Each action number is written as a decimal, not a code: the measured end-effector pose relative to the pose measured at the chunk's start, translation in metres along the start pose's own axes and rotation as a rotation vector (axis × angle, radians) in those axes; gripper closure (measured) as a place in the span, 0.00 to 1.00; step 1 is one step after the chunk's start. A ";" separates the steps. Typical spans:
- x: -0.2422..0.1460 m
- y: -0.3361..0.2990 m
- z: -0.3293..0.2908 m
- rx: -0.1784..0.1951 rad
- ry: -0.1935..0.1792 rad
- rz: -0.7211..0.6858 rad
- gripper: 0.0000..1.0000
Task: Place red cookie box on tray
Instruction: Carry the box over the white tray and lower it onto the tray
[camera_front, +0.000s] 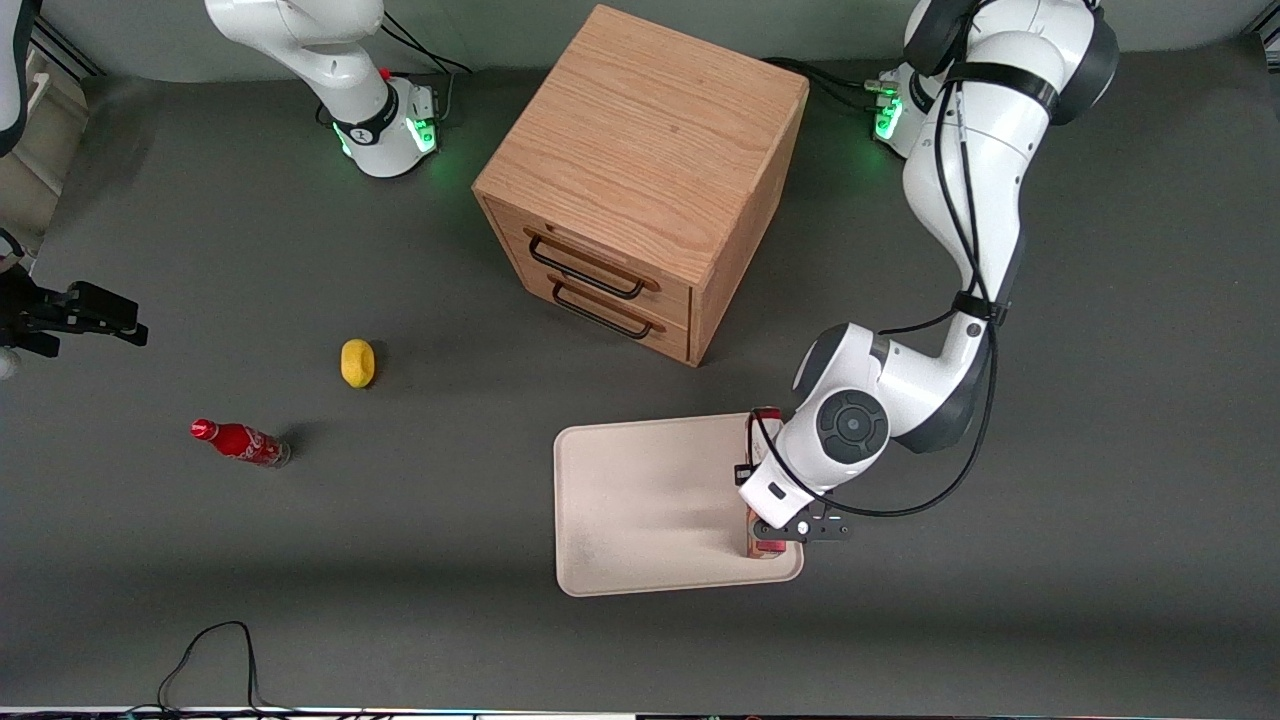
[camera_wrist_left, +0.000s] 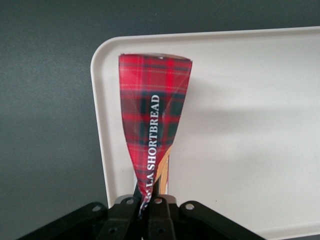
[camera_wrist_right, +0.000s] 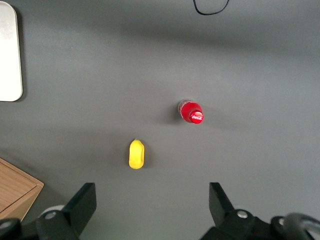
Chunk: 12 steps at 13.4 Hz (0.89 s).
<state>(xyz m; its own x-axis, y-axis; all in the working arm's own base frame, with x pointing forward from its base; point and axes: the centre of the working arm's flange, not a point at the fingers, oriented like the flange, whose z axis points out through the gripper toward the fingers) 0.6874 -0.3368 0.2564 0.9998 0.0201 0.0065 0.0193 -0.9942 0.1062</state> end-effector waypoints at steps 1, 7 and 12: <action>0.000 -0.001 0.003 0.002 -0.002 -0.006 0.96; 0.002 -0.003 0.008 0.011 0.015 -0.016 0.68; 0.003 0.000 -0.020 0.021 0.009 -0.056 0.10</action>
<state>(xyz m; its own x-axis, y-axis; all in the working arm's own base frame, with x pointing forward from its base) 0.6906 -0.3344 0.2766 0.9970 0.0768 0.0096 0.0757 -0.9934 0.0861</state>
